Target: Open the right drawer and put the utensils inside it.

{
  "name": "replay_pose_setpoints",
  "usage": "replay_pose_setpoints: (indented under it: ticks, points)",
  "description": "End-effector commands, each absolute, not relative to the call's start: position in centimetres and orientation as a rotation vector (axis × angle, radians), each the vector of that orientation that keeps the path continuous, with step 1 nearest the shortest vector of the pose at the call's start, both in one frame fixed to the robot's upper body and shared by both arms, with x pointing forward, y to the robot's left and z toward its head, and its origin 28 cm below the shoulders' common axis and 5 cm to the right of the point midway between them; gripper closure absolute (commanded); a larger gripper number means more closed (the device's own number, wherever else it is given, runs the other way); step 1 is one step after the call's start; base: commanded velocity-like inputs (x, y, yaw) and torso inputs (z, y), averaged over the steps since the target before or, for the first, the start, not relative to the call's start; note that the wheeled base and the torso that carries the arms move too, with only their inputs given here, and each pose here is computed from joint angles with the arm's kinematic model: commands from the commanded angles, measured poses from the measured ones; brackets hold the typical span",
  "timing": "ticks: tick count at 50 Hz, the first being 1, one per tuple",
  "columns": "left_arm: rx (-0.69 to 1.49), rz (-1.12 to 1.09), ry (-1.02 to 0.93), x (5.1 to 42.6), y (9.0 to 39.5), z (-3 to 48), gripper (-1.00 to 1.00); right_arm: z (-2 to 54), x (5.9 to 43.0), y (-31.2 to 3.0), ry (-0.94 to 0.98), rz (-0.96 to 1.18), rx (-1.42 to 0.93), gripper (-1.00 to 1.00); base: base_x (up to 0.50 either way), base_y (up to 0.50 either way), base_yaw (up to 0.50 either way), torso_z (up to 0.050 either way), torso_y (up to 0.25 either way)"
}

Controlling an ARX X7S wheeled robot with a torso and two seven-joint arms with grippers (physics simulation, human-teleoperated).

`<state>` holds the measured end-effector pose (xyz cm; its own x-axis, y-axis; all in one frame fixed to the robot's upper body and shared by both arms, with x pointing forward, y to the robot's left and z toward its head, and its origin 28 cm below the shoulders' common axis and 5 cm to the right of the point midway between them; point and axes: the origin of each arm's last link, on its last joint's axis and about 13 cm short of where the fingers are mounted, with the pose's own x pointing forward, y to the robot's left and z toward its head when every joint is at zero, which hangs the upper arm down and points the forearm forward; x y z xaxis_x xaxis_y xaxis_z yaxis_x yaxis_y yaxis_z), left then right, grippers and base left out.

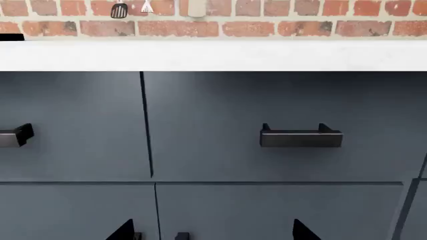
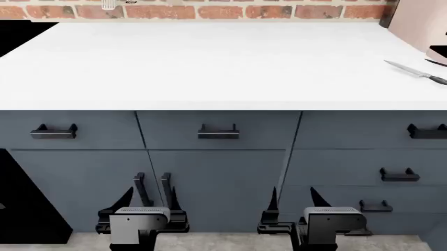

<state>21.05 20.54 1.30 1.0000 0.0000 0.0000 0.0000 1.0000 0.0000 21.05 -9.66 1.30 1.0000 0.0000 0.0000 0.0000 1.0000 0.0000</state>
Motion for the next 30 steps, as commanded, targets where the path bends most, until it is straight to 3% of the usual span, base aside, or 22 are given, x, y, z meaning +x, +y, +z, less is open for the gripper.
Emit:
replay_pose_setpoints:
  ticks: [1,30]
  points:
    - [0.010,-0.007,0.017,20.69,20.42,1.00,-1.00,1.06,20.70,-9.79,0.019,0.012,0.029,-1.00,0.00,-0.15,0.00,0.000,0.000]
    - [0.041,0.003,0.030,20.68,20.59,0.73,-1.00,1.11,20.68,-9.86,0.042,-0.016,-0.023,-1.00,0.00,-0.50,0.00,0.000,0.000]
